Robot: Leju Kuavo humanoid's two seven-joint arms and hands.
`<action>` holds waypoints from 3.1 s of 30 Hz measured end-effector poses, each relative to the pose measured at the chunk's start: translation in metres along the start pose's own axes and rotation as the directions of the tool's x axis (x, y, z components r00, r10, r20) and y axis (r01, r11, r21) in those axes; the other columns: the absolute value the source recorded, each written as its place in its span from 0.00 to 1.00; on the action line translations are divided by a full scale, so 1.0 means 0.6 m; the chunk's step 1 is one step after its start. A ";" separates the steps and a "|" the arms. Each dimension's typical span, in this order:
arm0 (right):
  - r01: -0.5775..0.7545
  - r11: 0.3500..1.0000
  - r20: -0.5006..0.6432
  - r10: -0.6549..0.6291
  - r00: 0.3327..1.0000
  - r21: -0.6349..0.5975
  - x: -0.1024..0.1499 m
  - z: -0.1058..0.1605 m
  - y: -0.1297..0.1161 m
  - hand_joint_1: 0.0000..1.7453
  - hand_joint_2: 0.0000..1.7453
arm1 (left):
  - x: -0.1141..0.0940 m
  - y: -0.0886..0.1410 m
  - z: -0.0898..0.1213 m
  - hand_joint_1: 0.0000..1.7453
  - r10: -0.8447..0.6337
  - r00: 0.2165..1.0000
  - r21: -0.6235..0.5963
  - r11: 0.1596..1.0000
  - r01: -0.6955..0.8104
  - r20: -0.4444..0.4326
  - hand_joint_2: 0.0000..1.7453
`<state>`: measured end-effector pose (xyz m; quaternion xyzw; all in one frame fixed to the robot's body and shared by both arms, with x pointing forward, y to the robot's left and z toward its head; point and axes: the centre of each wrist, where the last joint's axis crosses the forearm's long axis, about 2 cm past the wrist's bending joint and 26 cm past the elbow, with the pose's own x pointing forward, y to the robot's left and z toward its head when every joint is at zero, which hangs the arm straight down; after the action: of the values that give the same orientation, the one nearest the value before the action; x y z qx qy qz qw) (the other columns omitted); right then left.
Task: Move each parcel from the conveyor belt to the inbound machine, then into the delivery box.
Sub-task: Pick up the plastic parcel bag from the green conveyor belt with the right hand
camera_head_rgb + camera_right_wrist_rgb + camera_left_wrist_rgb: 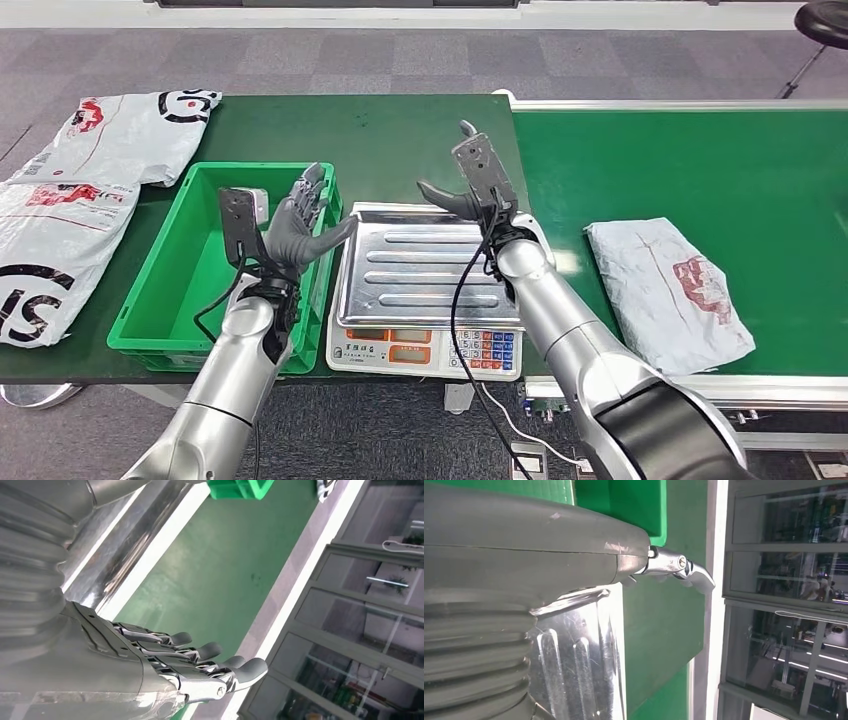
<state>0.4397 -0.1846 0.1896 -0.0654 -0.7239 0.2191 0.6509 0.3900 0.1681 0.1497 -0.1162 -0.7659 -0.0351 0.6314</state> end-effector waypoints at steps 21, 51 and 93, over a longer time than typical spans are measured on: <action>-0.016 1.000 -0.025 0.016 1.000 -0.016 -0.016 0.004 -0.018 0.00 1.00 | -0.010 -0.004 -0.005 0.00 0.006 0.999 -0.013 1.000 -0.006 -0.049 1.00; -0.195 0.964 -0.169 0.165 0.972 -0.182 -0.090 0.039 -0.075 0.00 1.00 | -0.015 -0.030 -0.011 0.00 -0.047 0.997 -0.071 0.997 0.042 -0.065 1.00; -0.371 0.866 -0.736 0.487 0.470 0.336 -0.374 0.358 -0.302 1.00 1.00 | -0.019 -0.040 -0.022 0.00 0.053 0.986 -0.158 0.984 -0.079 -0.160 1.00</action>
<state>0.2981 -0.4822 0.0452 -0.2939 -0.2957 0.3678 0.8312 0.3992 0.1406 0.1433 -0.1900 -0.7046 -0.0860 0.6782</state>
